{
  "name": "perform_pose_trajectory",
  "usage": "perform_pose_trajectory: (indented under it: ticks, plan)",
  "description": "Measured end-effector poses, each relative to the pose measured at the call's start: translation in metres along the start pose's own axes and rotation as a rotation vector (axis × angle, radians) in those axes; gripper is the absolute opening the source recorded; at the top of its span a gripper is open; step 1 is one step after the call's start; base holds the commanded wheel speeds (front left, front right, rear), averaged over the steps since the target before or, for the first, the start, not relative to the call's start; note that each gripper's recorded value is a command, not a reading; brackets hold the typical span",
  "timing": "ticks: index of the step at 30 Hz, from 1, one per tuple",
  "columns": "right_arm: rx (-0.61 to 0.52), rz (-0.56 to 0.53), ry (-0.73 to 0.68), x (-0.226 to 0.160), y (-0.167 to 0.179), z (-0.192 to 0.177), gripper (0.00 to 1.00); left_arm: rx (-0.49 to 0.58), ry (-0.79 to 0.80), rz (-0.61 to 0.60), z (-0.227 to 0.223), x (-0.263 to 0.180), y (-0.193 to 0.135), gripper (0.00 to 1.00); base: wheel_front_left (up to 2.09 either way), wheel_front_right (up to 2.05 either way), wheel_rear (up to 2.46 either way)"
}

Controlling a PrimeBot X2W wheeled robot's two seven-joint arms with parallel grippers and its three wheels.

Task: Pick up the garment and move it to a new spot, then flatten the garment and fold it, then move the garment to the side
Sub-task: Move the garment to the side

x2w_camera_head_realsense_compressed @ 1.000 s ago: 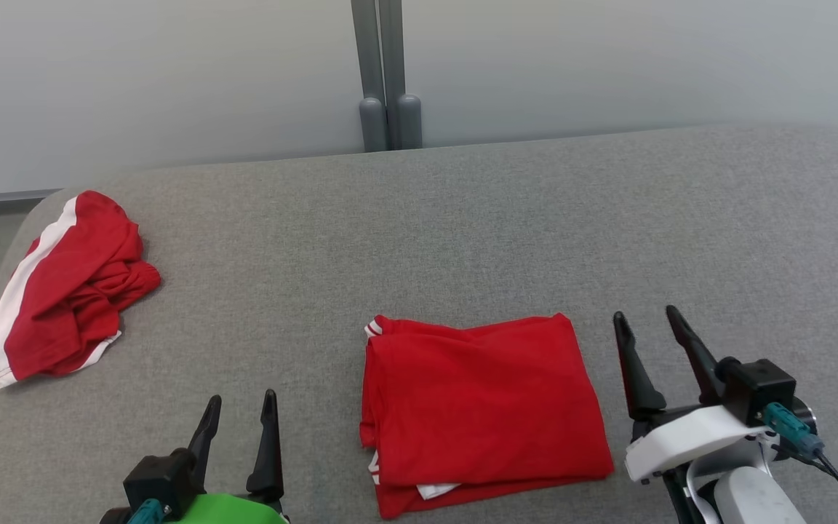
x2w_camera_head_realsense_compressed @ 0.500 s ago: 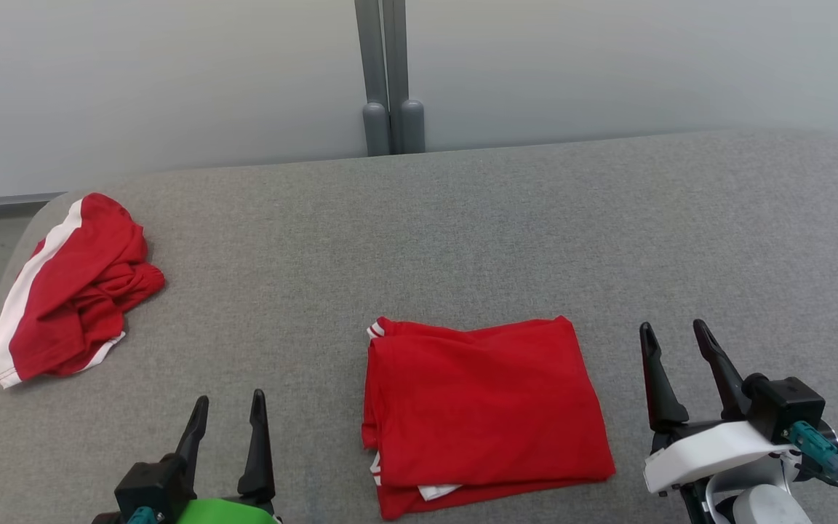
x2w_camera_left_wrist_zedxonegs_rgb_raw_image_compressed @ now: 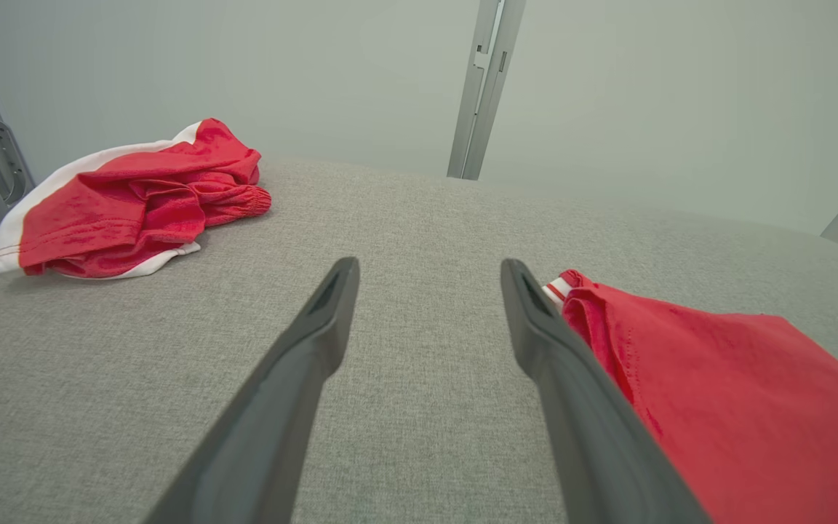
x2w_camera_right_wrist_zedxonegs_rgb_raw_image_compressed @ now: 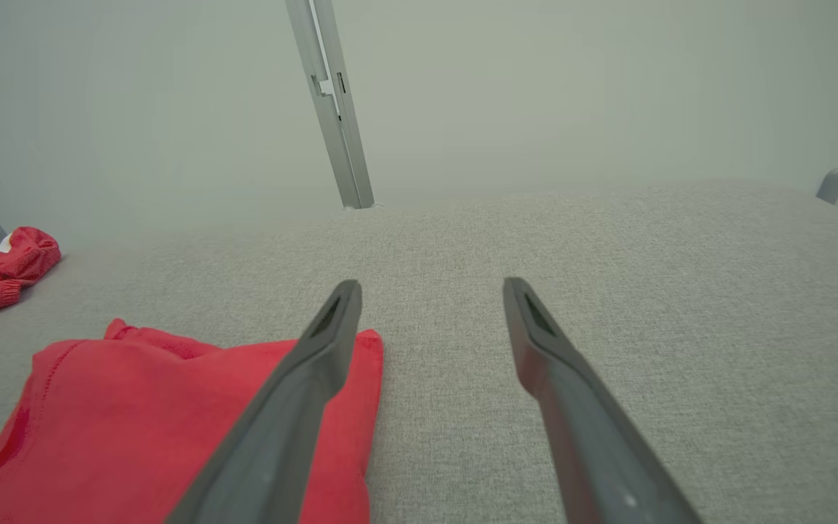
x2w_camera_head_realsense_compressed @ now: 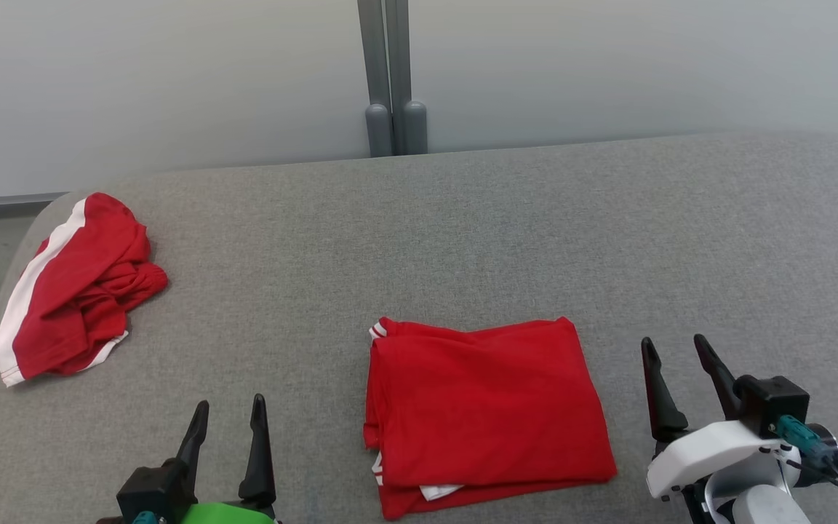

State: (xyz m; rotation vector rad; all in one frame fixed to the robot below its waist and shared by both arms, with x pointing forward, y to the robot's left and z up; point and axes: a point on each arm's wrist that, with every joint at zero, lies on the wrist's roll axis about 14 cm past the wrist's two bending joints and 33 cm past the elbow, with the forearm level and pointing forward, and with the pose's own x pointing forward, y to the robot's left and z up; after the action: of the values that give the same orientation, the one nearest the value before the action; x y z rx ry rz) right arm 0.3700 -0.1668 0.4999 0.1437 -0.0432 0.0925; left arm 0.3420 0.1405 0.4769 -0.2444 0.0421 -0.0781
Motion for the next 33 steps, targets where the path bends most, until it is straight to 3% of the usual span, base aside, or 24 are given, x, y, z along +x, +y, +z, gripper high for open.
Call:
perform_pose_trajectory:
  ticks: [11,29,30,31,33]
  plan:
    - [-0.003,0.056,0.35,0.007,0.005,-0.06,1.0,0.004,0.014,0.027,-0.006,-0.008,0.009,1.0,0.0,0.0,0.0]
    - [0.056,0.171,0.581,0.03,0.044,-0.123,1.0,0.003,0.056,0.123,-0.019,-0.019,0.038,1.0,0.0,0.0,0.0]
    - [0.059,0.178,0.581,0.032,0.047,-0.123,0.85,0.004,0.059,0.127,-0.02,-0.019,0.039,1.0,0.0,0.0,0.0]
    - [0.062,0.185,0.582,0.033,0.049,-0.124,0.47,0.004,0.06,0.132,-0.02,-0.019,0.04,1.0,0.0,0.0,0.0]
    - [0.064,0.195,0.582,0.035,0.052,-0.125,0.25,0.006,0.061,0.136,-0.021,-0.018,0.042,1.0,0.0,0.0,0.0]
